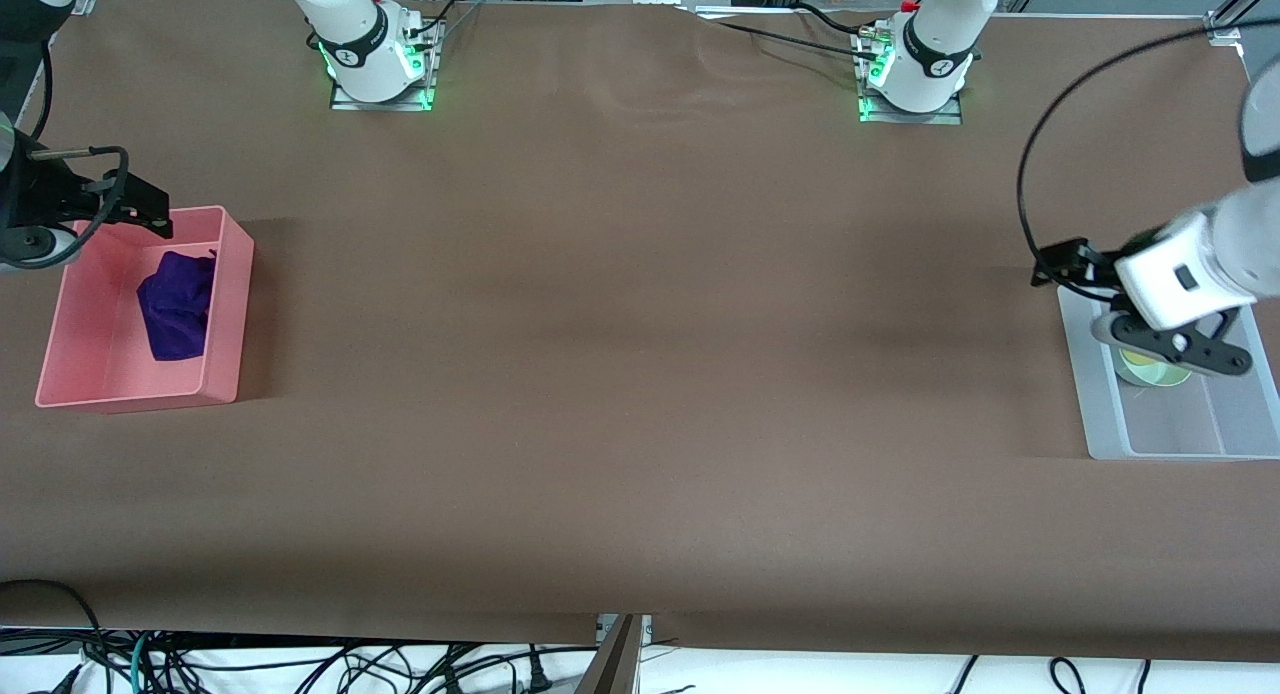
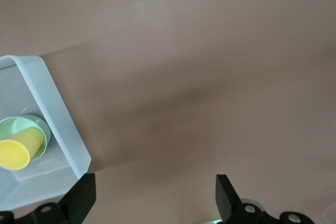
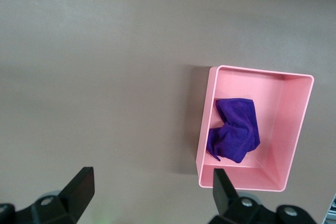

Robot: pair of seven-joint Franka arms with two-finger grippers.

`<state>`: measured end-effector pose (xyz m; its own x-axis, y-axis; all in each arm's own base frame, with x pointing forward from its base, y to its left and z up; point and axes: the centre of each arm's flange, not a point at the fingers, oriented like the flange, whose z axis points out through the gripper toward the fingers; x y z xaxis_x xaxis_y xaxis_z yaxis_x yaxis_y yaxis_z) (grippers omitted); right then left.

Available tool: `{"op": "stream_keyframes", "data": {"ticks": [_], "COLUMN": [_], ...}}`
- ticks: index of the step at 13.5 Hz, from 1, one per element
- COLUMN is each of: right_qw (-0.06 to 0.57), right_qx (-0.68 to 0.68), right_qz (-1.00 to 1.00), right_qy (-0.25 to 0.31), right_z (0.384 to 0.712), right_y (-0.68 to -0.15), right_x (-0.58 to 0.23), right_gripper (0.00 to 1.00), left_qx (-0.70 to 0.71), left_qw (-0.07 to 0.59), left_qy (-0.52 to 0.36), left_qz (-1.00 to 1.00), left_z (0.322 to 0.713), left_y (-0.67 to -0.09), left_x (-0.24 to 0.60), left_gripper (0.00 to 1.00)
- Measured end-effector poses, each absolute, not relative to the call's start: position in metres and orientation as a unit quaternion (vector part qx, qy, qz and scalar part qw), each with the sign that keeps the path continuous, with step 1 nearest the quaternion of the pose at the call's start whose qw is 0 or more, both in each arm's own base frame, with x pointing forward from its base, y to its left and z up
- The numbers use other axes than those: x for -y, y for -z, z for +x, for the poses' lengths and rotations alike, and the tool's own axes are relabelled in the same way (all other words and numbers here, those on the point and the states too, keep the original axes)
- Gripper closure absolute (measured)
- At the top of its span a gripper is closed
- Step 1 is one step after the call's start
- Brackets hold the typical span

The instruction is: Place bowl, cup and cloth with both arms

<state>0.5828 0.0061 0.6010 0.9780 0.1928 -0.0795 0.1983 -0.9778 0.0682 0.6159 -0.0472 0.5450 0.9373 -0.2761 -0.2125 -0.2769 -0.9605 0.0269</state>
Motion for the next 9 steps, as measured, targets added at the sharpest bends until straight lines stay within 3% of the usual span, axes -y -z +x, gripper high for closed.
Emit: {"op": "stream_keyframes", "data": {"ticks": [1, 4, 9], "right_qw": [0.038, 0.04, 0.041], "right_qx": [-0.099, -0.095, -0.095], "right_qz": [0.994, 0.994, 0.995], "right_qy": [0.036, 0.035, 0.015], "right_z": [0.583, 0.583, 0.587], "right_y": [-0.601, -0.602, -0.605], "right_x": [-0.006, -0.005, -0.005], "right_gripper": [0.0, 0.0, 0.0], "left_qx": [-0.137, -0.092, -0.038], "left_qw": [0.021, -0.012, -0.011], "left_qy": [-0.104, -0.062, -0.037], "left_qz": [-0.985, -0.994, -0.999], "left_z": [0.607, 0.579, 0.537], "left_y": [-0.548, -0.552, -0.557], "left_x": [0.06, 0.052, 0.042], "left_gripper": [0.0, 0.0, 0.0]}}
